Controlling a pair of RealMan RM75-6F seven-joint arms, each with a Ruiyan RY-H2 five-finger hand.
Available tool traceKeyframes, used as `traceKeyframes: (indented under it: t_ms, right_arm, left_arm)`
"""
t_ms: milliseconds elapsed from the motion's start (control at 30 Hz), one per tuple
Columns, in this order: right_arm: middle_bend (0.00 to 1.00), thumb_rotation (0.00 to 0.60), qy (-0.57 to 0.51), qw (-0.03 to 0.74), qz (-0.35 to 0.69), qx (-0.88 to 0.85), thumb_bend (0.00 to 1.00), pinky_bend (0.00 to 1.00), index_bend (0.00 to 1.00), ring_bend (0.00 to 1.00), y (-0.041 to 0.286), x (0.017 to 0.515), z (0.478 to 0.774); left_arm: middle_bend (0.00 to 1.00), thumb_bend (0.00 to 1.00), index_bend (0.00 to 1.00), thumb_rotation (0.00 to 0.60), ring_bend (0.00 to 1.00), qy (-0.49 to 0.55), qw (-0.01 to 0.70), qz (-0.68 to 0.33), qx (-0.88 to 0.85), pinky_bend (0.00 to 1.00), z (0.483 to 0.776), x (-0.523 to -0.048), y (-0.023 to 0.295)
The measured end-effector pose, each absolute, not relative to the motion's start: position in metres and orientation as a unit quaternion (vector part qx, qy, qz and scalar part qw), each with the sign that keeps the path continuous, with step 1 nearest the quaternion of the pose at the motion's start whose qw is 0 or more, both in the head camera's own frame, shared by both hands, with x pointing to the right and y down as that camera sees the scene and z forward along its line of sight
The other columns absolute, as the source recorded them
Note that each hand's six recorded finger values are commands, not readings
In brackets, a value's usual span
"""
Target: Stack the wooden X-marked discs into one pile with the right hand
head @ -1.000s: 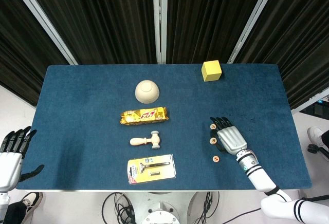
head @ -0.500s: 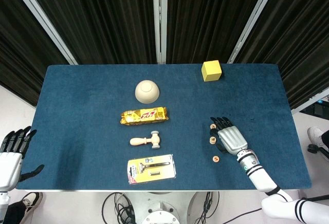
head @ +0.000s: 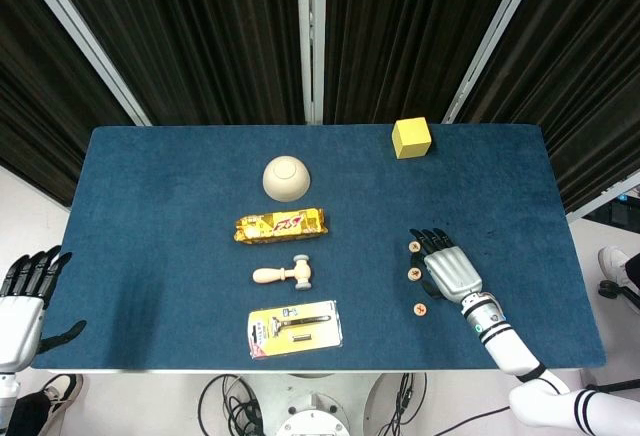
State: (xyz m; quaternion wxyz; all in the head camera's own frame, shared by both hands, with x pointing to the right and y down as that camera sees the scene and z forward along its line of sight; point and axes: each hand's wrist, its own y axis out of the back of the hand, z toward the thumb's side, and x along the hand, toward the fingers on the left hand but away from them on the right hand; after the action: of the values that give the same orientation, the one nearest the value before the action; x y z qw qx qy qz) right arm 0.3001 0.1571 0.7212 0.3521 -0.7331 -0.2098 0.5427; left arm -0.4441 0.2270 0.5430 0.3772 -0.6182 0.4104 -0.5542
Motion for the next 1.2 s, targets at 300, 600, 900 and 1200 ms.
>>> traceKeyframes:
  t_ms: [300, 600, 900, 1200]
  right_arm:
    - [0.00, 0.600, -0.215, 0.352, 0.540, -0.734, 0.28, 0.00, 0.42, 0.00, 0.156, 0.300, 0.719]
    - [0.00, 0.600, -0.248, 0.357, 0.533, -0.726, 0.28, 0.00, 0.36, 0.00, 0.138, 0.303, 0.706]
    - [0.00, 0.600, -0.256, 0.359, 0.564, -0.698, 0.28, 0.00, 0.30, 0.00, 0.117, 0.306, 0.719]
    - [0.00, 0.600, -0.250, 0.353, 0.581, -0.689, 0.28, 0.00, 0.33, 0.00, 0.116, 0.290, 0.746]
  left_arm:
    - [0.00, 0.14, 0.08, 0.600, 0.00, 0.411, 0.378, -0.554, -0.618, 0.00, 0.543, -0.444, 0.227]
    - [0.00, 0.14, 0.08, 0.600, 0.00, 0.411, 0.377, -0.553, -0.619, 0.00, 0.542, -0.444, 0.227]
    - [0.00, 0.14, 0.08, 0.600, 0.00, 0.410, 0.377, -0.553, -0.619, 0.00, 0.543, -0.443, 0.227]
    - [0.00, 0.14, 0.08, 0.600, 0.00, 0.412, 0.375, -0.553, -0.619, 0.00, 0.542, -0.445, 0.227]
